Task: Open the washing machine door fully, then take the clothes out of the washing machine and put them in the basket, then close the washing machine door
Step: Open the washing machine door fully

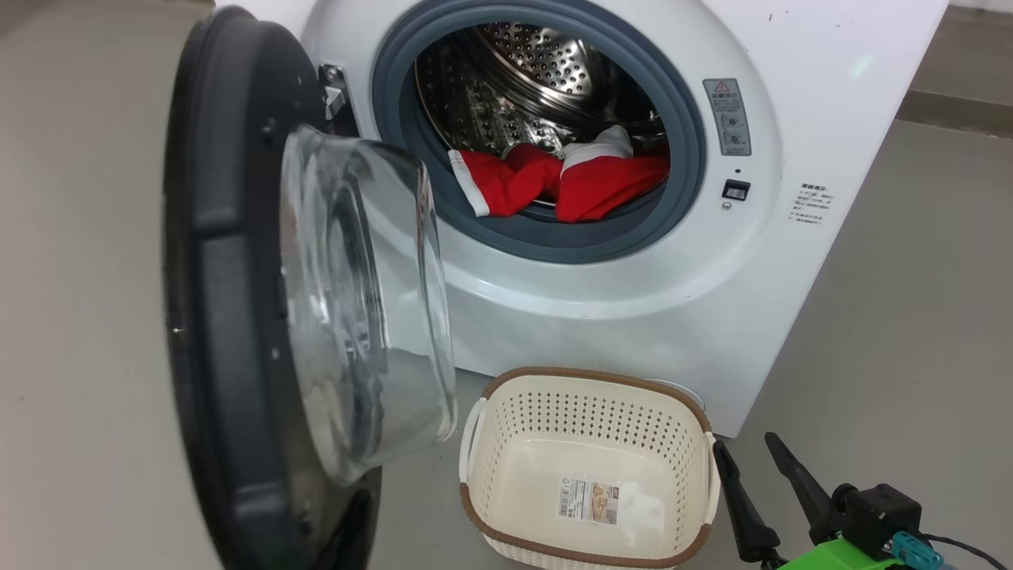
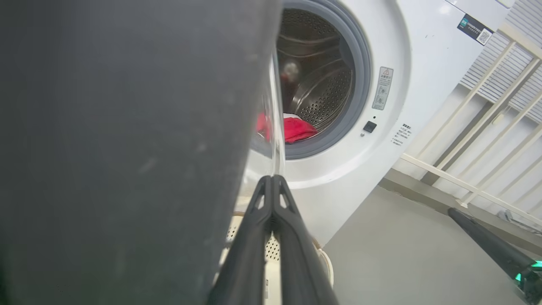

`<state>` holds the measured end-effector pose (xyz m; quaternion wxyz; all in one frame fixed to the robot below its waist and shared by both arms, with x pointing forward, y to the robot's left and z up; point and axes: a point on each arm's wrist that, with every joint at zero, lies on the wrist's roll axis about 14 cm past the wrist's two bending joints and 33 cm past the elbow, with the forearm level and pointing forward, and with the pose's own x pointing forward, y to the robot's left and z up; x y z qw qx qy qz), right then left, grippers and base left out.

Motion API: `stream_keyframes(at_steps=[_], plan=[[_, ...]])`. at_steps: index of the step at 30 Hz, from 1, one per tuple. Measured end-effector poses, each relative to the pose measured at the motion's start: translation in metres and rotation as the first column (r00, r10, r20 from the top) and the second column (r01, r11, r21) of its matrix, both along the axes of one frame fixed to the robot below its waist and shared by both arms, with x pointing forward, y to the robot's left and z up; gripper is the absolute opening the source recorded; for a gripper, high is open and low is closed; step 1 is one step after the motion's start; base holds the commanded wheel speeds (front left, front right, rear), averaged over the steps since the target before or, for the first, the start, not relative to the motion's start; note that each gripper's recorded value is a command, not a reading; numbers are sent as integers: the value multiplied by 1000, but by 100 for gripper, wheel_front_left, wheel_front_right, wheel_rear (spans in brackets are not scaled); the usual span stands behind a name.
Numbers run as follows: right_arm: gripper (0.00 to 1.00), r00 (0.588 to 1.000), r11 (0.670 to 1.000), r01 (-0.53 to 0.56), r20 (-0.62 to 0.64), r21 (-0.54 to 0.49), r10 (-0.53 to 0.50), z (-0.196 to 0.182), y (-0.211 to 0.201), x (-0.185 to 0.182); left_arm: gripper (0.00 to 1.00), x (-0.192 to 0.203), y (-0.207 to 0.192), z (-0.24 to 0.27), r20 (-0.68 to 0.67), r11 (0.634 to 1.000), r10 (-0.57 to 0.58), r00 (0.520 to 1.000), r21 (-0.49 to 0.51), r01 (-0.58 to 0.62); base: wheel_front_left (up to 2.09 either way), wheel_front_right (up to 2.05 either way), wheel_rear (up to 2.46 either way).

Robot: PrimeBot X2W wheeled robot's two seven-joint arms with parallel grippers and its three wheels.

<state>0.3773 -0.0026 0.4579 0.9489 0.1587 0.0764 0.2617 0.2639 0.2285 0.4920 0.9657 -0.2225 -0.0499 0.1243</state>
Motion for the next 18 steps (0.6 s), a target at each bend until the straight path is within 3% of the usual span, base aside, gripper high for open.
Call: stream_keyframes(at_steps=[7,18], plan=[[100,1000,1000,-9,-5,1,9,-2,3,0,0,-17,46,-4,-27,987,158,987,29,-157,0,0,0],[100,1000,1000,-6,-9,3,6,-3,2,2,0,-35,92,-1,-32,951,306,952,66,-303,0,0,0]])
